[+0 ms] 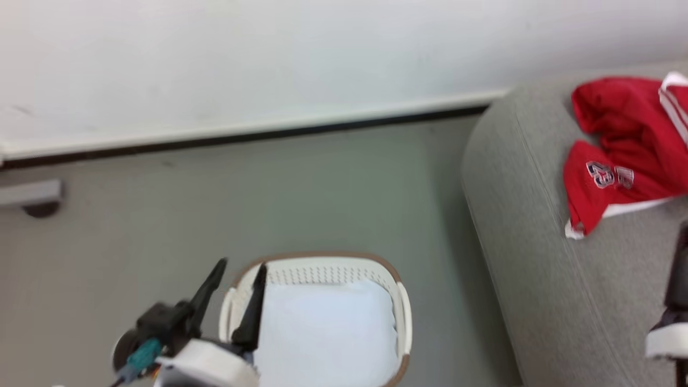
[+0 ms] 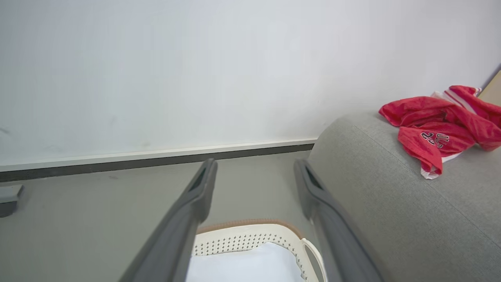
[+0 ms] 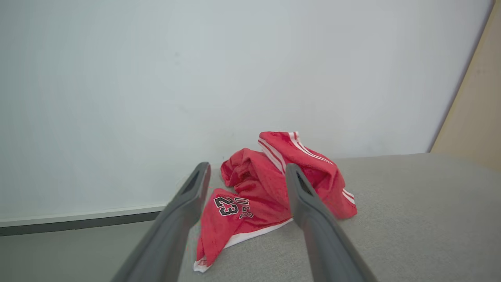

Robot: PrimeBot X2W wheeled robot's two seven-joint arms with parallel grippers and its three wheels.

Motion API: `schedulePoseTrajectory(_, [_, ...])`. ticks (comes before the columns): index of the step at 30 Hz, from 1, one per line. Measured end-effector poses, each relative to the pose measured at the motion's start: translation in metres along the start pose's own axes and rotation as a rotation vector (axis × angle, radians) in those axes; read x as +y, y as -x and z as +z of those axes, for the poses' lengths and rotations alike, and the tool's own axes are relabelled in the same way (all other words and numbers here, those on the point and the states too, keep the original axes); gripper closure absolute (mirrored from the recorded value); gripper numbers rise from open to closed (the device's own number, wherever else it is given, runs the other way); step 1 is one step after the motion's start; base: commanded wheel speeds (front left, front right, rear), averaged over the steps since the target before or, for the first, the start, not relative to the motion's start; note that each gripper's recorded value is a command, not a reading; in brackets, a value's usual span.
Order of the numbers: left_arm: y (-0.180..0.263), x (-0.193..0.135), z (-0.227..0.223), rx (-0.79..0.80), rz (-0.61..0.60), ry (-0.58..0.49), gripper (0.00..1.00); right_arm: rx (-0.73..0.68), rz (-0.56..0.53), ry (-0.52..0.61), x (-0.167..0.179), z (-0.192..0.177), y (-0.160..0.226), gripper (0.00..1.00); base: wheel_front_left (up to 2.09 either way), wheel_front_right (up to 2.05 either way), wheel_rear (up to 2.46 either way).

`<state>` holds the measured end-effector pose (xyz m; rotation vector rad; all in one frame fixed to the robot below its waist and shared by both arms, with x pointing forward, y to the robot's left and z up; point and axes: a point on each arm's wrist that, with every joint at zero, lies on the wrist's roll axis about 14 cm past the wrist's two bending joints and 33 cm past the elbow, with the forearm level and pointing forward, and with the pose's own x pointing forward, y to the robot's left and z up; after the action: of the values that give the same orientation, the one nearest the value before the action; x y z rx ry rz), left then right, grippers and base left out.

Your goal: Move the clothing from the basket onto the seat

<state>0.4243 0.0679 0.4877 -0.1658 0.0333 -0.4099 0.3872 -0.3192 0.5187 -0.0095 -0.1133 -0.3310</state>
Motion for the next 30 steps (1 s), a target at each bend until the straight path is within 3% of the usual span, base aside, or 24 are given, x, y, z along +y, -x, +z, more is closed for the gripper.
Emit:
schedulePoseTrajectory(8, [0.07,0.04,0.011,-0.032,0.22,-0.044,0.0,-0.021,0.201,-0.038,0.061,0.011,0.044,0.0,0.0,0.0,0.0])
schedulePoseTrajectory(16, [0.122,0.066,0.014,-0.067,0.382,-0.046,0.0,0.03,0.309,-0.091,0.093,-0.003,0.074,0.0,0.0,0.0,0.0])
schedulePoseTrajectory(30, [0.161,0.082,0.009,-0.086,0.472,-0.036,0.0,0.103,0.375,-0.116,0.11,-0.023,0.099,0.0,0.0,0.0,0.0])
